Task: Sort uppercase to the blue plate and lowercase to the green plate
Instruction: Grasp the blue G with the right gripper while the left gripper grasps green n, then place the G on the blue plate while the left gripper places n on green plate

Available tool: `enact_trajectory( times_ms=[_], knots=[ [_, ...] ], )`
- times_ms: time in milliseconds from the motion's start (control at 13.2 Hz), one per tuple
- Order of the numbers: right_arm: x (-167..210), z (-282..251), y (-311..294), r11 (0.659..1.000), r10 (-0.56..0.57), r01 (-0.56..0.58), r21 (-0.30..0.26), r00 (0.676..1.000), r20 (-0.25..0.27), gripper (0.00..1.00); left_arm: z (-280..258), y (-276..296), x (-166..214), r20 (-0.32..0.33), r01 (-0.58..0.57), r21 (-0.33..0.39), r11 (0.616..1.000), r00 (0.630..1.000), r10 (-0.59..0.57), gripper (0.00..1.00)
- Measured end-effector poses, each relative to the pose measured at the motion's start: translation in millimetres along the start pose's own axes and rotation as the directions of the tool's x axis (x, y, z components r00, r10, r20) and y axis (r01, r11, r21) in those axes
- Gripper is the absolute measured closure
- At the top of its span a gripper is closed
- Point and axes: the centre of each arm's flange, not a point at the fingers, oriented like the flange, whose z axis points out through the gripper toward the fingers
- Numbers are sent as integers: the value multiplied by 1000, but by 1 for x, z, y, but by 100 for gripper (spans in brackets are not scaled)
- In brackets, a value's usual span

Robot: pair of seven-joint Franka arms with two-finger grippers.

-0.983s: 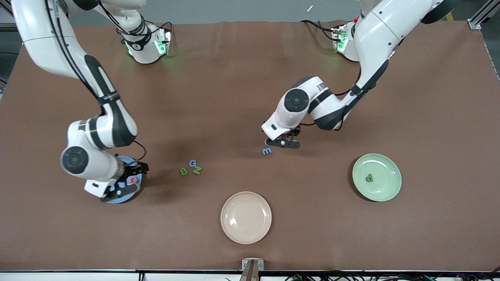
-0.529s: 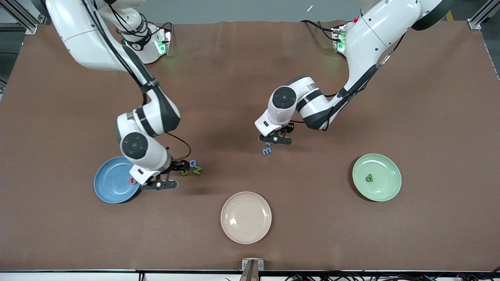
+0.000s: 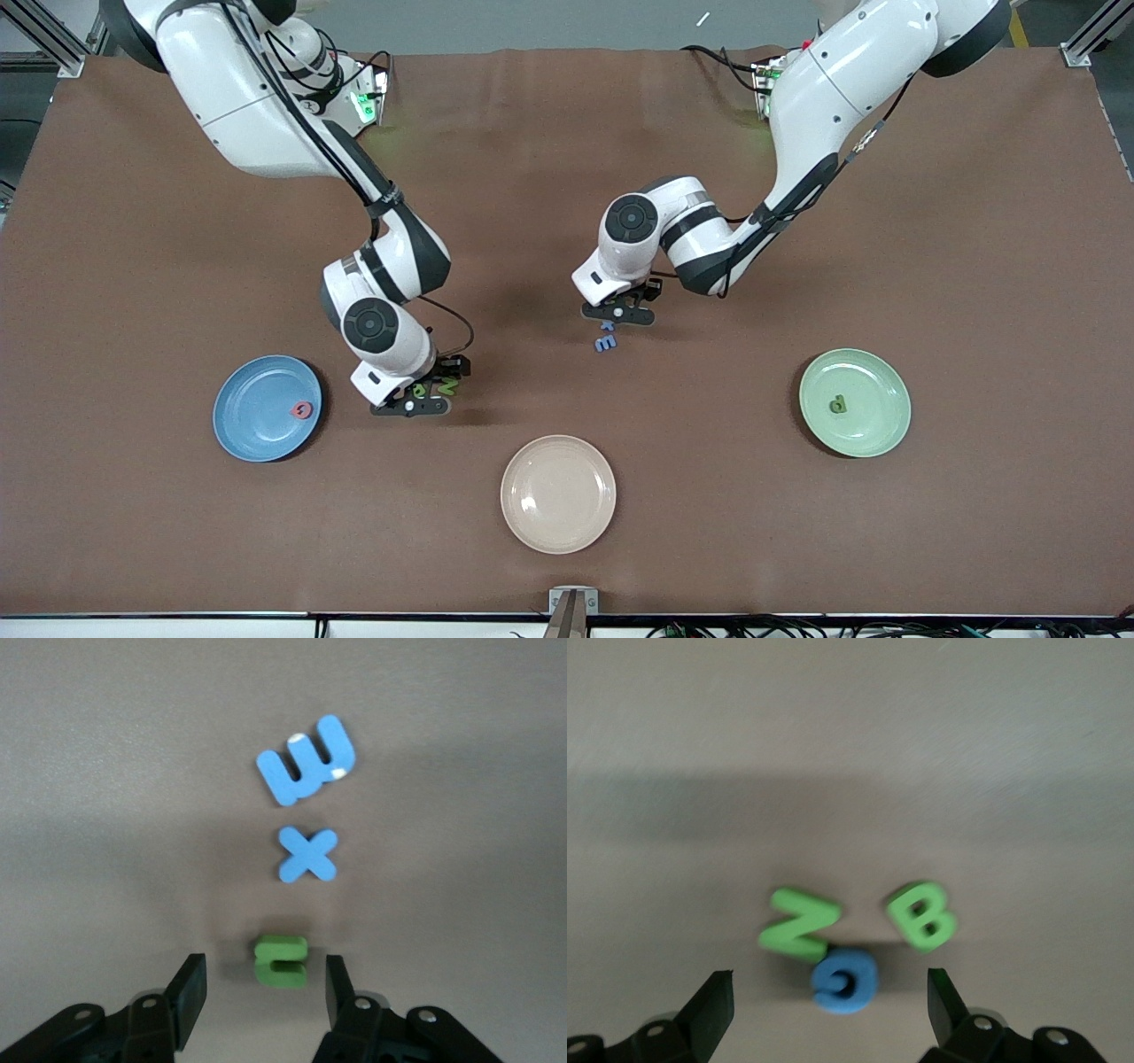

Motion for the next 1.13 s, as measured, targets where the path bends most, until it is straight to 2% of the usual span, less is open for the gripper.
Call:
enact_trajectory(
  times_ms=[151, 302, 378, 453, 529, 605, 680, 831, 907, 983, 1134],
  knots=[
    [-4, 4, -3, 1000, -6, 6, -5, 1000, 8, 8, 5, -2, 3, 4, 19, -3, 1000, 1000, -19, 39],
    [-5, 8, 3, 1000, 1, -1, -12, 1000, 15, 23, 7, -2, 5, 4, 28, -6, 1000, 1000, -28, 40],
    [-5, 10, 5, 1000, 4, -4, -14, 1000, 18, 24, 7, -1, 4, 3, 27, -6, 1000, 1000, -27, 42],
    [-5, 11, 8, 1000, 7, -7, -15, 1000, 19, 30, 7, 0, 4, 3, 27, -5, 1000, 1000, -27, 43],
    [-4, 12, 11, 1000, 12, -11, -14, 1000, 15, 30, 7, 0, 4, 1, 28, -6, 1000, 1000, -28, 53],
    [-3, 12, 12, 1000, 15, -15, -11, 1000, 11, 37, 5, 0, 5, -1, 29, -7, 1000, 1000, -29, 65],
    [-3, 13, 13, 1000, 15, -15, -10, 1000, 9, 38, 5, 0, 6, -2, 31, -8, 999, 1000, -31, 73],
    [-4, 12, 12, 1000, 14, -14, -6, 1000, 3, 56, 4, -6, 12, -6, 43, -7, 999, 999, -43, 73],
    [-4, 12, 12, 1000, 14, -14, -6, 1000, 3, 56, 3, -15, 19, -11, 60, -3, 998, 998, -60, 73],
    [-3, 12, 12, 1000, 14, -14, -5, 1000, 1, 65, 0, -31, 31, -22, 82, 6, 997, 996, -82, 73],
    [-2, 11, 14, 1000, 17, -17, -5, 1000, -1, 66, -13, -78, 58, -50, 134, 28, 991, 990, -133, 73]
  ],
)
